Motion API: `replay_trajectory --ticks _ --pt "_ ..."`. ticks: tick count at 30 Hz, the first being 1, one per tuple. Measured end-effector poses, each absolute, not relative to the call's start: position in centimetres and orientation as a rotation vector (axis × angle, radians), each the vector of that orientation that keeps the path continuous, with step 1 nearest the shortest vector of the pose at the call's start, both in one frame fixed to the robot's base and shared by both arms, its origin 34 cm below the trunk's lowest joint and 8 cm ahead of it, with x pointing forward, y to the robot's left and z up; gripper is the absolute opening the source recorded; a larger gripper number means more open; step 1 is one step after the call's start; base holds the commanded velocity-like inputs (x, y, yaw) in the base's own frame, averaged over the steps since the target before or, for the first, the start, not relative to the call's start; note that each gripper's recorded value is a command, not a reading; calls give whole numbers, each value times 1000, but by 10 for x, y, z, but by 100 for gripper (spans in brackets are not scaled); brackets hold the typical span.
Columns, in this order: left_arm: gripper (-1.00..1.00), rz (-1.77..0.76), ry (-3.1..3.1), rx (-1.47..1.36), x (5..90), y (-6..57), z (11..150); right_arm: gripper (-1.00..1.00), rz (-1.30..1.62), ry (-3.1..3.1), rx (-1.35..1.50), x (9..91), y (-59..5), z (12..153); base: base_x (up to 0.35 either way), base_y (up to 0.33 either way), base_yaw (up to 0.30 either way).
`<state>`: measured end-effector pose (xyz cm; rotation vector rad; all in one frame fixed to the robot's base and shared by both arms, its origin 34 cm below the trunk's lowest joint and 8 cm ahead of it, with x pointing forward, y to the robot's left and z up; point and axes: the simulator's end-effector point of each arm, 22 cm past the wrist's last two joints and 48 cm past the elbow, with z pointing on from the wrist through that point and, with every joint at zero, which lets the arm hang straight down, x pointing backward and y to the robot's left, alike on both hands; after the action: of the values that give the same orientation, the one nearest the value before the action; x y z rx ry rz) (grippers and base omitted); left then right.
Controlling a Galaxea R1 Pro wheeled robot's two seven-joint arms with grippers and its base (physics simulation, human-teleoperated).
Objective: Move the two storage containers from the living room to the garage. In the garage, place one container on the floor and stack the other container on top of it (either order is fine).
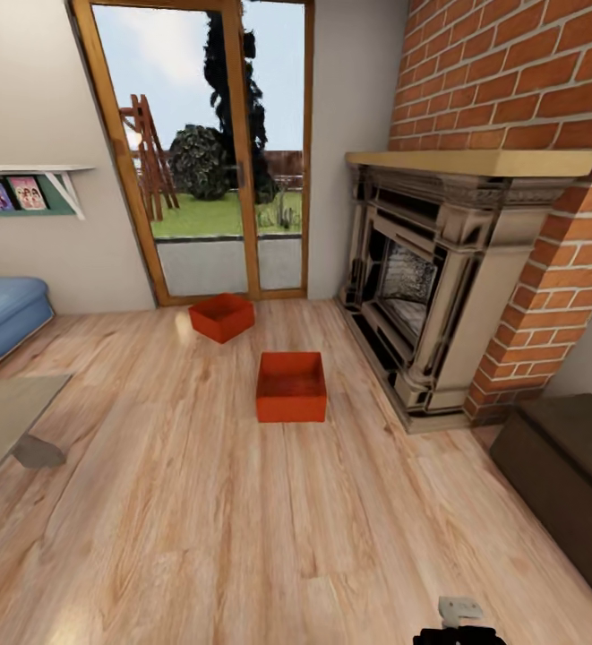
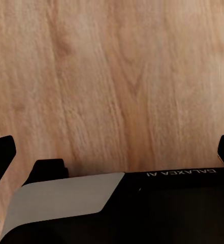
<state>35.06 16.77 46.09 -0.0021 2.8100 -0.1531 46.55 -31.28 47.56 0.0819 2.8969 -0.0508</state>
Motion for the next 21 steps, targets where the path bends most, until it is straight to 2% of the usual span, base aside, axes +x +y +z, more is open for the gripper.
replay_trajectory --ticks 5,21 --pt "100 -153 2810 -2 351 168 461 100 -51 2897 83 465 -313 476 323 -91 95" --pt "100 -154 2810 0 351 167 461 100 -52 2897 77 465 -313 476 323 -96 4"
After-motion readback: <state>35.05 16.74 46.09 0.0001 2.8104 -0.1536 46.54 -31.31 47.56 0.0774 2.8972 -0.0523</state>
